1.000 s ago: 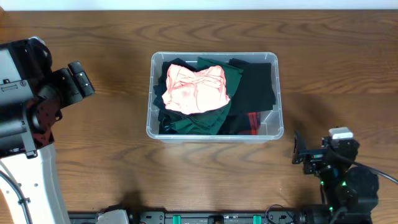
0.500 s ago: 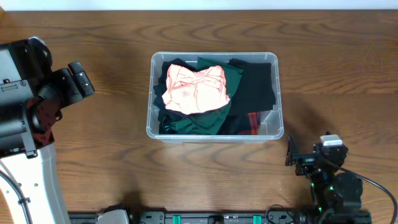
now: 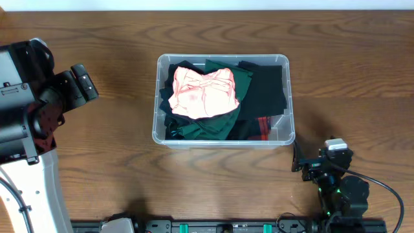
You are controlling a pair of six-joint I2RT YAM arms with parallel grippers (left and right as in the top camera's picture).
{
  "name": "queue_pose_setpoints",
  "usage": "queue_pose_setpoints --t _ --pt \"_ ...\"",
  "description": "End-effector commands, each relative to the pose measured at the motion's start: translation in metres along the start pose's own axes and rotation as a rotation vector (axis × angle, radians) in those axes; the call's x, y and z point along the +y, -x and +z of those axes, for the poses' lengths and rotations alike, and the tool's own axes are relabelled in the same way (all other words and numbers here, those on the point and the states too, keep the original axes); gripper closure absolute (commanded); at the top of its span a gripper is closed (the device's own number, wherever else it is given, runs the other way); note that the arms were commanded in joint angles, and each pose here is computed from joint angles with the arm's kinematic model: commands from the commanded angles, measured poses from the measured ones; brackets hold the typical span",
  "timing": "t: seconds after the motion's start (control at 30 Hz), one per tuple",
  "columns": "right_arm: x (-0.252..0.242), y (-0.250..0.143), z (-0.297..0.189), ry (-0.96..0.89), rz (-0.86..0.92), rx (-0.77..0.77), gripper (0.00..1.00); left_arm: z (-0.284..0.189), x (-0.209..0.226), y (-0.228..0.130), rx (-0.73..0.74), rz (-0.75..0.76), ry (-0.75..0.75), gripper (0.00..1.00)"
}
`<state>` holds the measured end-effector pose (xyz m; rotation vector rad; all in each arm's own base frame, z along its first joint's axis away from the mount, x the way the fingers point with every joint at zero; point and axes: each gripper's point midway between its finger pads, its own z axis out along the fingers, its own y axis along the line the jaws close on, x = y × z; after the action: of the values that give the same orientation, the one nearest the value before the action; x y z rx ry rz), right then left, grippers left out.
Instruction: Pack container
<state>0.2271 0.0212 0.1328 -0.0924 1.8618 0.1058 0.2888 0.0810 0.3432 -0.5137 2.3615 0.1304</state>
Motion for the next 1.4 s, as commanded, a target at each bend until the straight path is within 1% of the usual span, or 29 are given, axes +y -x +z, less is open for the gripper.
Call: queue_pose_setpoints --t 0.0,0.77,0.9,0.93,1.03,1.13,1.2,1.3,1.37 --pt "0.003 -0.001 0.000 0.019 0.016 0.000 0.01 0.000 0.004 0.000 0.002 -0.009 0.016 0.02" --pt "0.003 -0.001 0.000 0.019 0.016 0.000 0.01 0.001 0.004 -0.001 0.003 -0.009 0.016 0.02" --pt "0.003 -0.001 0.000 0.019 0.016 0.000 0.01 -0.010 0.004 -0.004 -0.018 0.001 0.011 0.02" --pt "0.003 -0.001 0.000 0.019 0.016 0.000 0.01 -0.015 0.004 -0.006 -0.028 -0.001 0.007 0.02" --pt "0.003 -0.001 0.000 0.019 0.016 0.000 0.01 -0.027 -0.008 -0.007 -0.088 0.012 -0.070 0.02" --pt "0.003 -0.001 0.000 0.019 0.016 0.000 0.01 -0.034 -0.029 -0.007 -0.185 0.113 -0.177 0.02" --pt "0.003 -0.001 0.000 0.019 0.016 0.000 0.01 -0.032 -0.042 -0.010 -0.257 0.175 -0.245 0.02" --pt "0.003 -0.001 0.000 0.019 0.016 0.000 0.01 -0.023 -0.050 -0.020 -0.346 0.185 -0.306 0.02" --pt "0.003 -0.001 0.000 0.019 0.016 0.000 0.01 -0.016 -0.054 -0.032 -0.377 0.190 -0.339 0.02"
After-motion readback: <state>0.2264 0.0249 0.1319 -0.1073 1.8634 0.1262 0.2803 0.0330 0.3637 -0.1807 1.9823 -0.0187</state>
